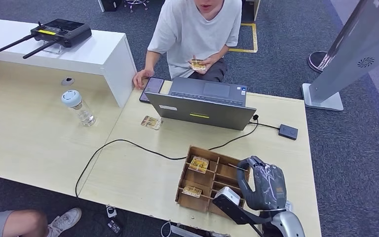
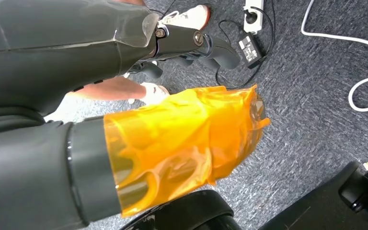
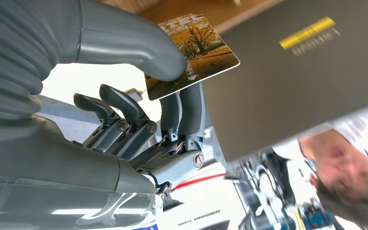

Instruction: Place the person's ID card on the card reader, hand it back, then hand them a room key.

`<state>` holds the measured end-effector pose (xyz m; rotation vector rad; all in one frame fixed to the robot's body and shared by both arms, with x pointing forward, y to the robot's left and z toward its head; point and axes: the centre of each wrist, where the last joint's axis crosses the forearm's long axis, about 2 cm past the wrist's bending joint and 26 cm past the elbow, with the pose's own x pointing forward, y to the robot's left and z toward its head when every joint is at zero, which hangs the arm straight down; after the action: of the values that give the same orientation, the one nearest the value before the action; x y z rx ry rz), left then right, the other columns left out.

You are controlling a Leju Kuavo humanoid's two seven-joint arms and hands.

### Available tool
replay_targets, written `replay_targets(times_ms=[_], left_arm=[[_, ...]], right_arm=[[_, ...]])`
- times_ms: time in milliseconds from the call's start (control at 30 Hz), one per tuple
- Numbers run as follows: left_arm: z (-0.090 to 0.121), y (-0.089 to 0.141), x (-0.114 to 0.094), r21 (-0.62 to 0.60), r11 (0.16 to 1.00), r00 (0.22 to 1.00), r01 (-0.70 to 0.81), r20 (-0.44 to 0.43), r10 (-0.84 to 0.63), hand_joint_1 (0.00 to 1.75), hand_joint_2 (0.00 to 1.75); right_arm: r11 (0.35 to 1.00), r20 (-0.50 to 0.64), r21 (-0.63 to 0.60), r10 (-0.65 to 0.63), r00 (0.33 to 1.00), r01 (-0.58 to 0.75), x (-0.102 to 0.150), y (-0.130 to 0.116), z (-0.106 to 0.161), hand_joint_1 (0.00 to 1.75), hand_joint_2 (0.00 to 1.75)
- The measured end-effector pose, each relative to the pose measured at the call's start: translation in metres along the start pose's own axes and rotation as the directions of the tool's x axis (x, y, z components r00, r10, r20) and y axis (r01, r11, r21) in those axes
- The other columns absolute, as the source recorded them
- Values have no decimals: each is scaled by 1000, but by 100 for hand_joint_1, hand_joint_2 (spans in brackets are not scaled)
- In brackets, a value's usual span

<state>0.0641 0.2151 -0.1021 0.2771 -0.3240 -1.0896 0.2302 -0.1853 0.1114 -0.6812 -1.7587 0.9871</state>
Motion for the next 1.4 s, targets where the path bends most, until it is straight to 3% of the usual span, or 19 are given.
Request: replay_targets(times_ms=[833, 1400], left_arm=[[1, -4, -3, 7, 999, 999, -35, -4, 35, 0, 0], [1, -3, -3, 8, 1000, 1000, -8, 3, 8, 0, 0]], right_arm=[[966, 177, -250, -14, 984, 59, 25, -49, -2, 175, 175], [948, 199, -299, -47, 979, 106, 19, -61, -12, 175, 175]])
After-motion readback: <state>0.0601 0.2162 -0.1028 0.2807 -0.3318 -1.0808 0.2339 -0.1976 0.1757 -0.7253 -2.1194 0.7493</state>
